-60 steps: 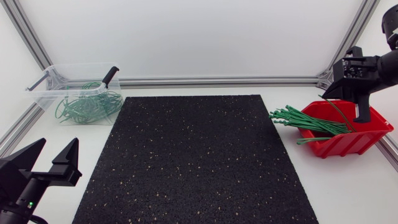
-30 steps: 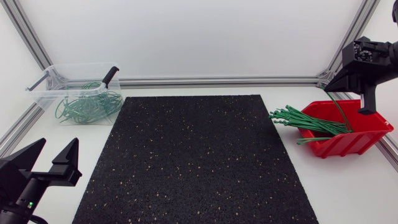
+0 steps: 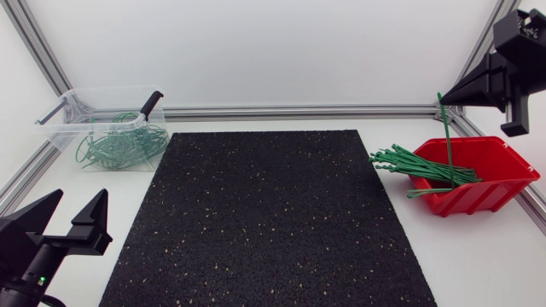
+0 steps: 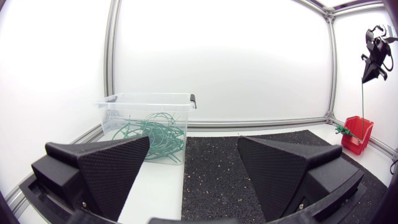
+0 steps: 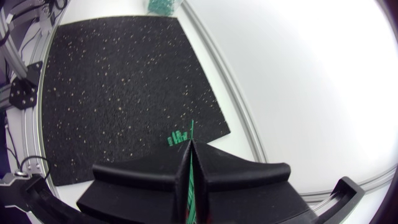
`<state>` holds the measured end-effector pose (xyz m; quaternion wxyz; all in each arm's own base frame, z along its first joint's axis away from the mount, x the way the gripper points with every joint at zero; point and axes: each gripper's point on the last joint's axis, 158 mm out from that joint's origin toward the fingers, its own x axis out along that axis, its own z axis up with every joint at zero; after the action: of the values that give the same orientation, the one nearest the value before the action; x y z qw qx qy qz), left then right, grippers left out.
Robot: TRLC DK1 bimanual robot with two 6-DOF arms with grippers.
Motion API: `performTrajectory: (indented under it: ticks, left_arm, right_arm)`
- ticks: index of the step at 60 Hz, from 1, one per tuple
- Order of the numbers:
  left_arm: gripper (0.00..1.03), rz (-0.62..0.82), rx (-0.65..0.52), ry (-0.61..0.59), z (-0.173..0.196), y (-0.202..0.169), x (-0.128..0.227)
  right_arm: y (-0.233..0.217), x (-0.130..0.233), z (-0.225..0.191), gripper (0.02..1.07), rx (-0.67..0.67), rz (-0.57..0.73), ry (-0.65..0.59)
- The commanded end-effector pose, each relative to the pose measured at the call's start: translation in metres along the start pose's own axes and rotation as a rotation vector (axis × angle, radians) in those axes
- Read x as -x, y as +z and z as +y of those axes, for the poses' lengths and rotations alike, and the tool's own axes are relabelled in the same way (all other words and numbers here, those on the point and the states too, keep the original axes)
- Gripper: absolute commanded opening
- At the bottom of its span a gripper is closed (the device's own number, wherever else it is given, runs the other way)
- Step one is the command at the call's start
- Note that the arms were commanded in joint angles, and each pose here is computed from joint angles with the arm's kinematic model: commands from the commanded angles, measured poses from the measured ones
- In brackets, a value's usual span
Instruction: Take a green cable tie from the red box, thread the tail through the head to close it, then place it in the transparent bin on the left.
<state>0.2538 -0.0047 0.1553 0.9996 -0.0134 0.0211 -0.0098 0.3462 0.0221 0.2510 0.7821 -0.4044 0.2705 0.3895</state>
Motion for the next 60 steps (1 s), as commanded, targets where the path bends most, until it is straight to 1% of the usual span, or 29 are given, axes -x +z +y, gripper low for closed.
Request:
performTrajectory:
  ticks: [1, 11, 18, 25, 28, 36, 44, 48, 52, 56, 58, 60]
  left_arm:
    - [0.99, 0.052, 0.017, -0.003, 0.0, -0.023, -0.002]
    - [0.99, 0.052, 0.017, -0.001, 0.0, -0.023, -0.002]
    - [0.99, 0.052, 0.017, -0.001, 0.0, -0.023, -0.002]
    - [0.99, 0.052, 0.017, -0.003, 0.0, -0.023, -0.002]
    - [0.99, 0.052, 0.017, -0.003, 0.0, -0.023, -0.002]
    - [0.99, 0.052, 0.017, -0.004, 0.0, -0.023, -0.002]
    - [0.99, 0.052, 0.017, -0.004, 0.0, -0.023, -0.002]
    - [0.99, 0.052, 0.017, -0.004, 0.0, -0.023, -0.002]
    - [0.99, 0.052, 0.017, -0.004, 0.0, -0.023, -0.002]
    - [0.99, 0.052, 0.017, -0.004, 0.0, -0.023, -0.002]
    - [0.99, 0.052, 0.017, -0.004, 0.0, -0.023, -0.002]
    - [0.99, 0.052, 0.017, -0.004, 0.0, -0.023, -0.002]
  right_arm:
    - [0.025, 0.029, -0.015, 0.08, -0.069, -0.061, -0.066]
    - [0.057, 0.058, -0.018, 0.08, -0.129, -0.151, -0.064]
    - [0.081, 0.079, -0.02, 0.08, -0.201, -0.217, -0.075]
    - [0.098, 0.091, -0.011, 0.08, -0.261, -0.263, -0.051]
    - [0.108, 0.092, -0.001, 0.08, -0.298, -0.282, -0.008]
    - [0.128, 0.081, 0.027, 0.08, -0.385, -0.294, 0.115]
    - [0.14, 0.063, 0.064, 0.07, -0.393, -0.263, 0.204]
    - [0.147, 0.045, 0.075, 0.07, -0.398, -0.228, 0.171]
    - [0.158, 0.033, 0.094, 0.07, -0.371, -0.224, 0.179]
    - [0.157, 0.017, 0.11, 0.07, -0.386, -0.164, 0.212]
    - [0.154, 0.008, 0.115, 0.07, -0.39, -0.123, 0.205]
    - [0.158, 0.001, 0.118, 0.07, -0.378, -0.121, 0.187]
